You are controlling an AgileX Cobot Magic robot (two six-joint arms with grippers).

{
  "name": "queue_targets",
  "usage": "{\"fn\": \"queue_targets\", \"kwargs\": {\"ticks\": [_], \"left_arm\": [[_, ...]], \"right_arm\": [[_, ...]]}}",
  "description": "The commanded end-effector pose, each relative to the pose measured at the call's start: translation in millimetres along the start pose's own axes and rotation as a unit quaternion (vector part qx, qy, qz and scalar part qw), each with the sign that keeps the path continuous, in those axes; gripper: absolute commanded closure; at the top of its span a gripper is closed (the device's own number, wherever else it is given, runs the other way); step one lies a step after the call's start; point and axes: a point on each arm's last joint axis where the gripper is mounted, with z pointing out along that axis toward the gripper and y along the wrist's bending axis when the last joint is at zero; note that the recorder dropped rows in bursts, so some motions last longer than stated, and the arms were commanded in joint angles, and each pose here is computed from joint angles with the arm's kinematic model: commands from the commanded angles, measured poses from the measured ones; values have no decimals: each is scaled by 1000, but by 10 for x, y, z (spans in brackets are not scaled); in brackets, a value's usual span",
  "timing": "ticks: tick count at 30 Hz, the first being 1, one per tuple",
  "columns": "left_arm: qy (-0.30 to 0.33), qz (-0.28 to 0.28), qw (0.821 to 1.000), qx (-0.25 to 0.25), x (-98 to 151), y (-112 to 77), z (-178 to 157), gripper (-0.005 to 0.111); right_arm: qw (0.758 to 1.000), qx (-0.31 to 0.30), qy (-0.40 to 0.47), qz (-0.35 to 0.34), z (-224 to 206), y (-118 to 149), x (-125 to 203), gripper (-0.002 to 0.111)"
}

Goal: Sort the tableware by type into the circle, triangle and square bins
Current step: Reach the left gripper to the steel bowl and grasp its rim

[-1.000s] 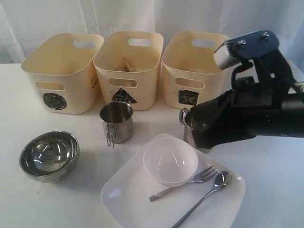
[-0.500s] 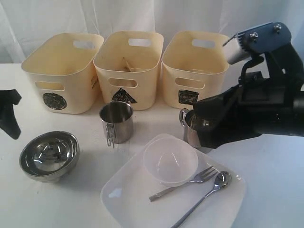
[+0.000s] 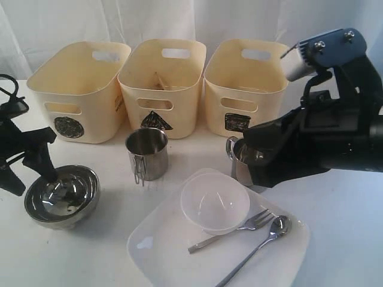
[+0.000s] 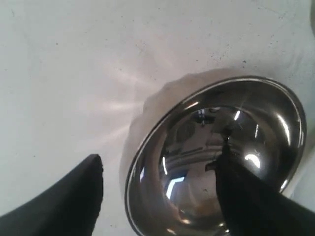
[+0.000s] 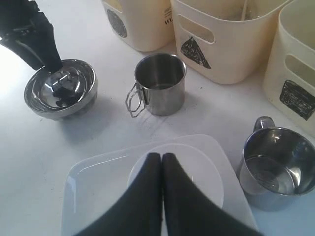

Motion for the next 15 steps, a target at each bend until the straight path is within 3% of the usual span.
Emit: {"fn": "queue_targets", "kwargs": {"ticks": [1,7,11,12,15], "left_arm": [[18,-8,1000,11,-32,6,110,39],[29,-11,999,11,-45,35,183,43],[27,-11,1000,10,-49,36,184,59],[26,-11,1000,10,-51,36,184,67],[23,-11,1000,10,-57,37,184,76]], "right_arm": [[1000,1,-1,-2,-13,2,10,108],[1000,2,-3,-2,-13,-1,7,108],[1000,4,-5,-2,-13,-3,4,108],[1000,4,-6,-2,-13,-5,2,108],[1000,5,-6,-2,-13,-5,1,108]]}}
